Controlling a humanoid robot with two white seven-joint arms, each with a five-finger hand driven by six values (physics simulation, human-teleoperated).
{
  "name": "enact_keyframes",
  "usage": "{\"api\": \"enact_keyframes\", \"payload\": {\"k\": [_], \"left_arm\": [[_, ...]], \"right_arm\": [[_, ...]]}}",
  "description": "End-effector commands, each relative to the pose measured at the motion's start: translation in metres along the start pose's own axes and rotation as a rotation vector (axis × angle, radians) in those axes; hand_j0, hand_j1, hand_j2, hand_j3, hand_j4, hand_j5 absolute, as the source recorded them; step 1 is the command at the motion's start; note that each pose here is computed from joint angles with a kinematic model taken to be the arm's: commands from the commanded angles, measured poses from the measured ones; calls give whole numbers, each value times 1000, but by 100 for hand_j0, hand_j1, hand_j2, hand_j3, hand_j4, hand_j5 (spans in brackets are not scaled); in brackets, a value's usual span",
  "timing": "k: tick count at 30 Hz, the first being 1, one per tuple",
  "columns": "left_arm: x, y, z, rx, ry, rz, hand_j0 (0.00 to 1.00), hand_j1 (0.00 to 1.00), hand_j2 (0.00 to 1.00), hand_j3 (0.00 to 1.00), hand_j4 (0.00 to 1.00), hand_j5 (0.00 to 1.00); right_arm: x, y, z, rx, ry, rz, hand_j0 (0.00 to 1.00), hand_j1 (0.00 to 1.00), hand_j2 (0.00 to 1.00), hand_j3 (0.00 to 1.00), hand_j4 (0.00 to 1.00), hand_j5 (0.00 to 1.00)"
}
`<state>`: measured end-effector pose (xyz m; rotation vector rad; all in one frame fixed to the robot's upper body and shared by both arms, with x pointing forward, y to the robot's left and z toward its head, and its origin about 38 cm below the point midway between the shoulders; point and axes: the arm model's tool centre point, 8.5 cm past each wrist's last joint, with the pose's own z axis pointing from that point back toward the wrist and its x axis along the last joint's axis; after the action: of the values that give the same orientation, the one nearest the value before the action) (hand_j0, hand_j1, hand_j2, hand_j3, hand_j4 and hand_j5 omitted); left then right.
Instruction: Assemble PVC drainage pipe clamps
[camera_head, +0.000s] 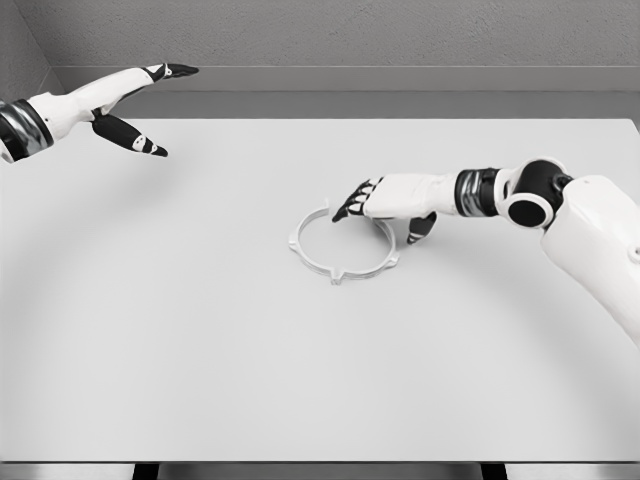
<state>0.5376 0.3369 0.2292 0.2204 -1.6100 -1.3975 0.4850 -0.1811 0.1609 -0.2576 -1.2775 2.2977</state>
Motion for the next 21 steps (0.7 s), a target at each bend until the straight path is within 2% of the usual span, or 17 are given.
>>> {"api": "enact_keyframes", "payload": {"k": [1, 21], "left_arm": [[0, 1, 0, 8, -3, 6, 100, 100, 100, 100, 100, 100], [-2, -1, 3, 2, 6, 8, 100, 100, 100, 100, 100, 100]], "right_arm": [[3, 0, -3, 0, -8, -2, 100, 100, 100, 100, 100, 100], [14, -15, -16, -15, -44, 23, 100, 100, 100, 100, 100, 100]]}}
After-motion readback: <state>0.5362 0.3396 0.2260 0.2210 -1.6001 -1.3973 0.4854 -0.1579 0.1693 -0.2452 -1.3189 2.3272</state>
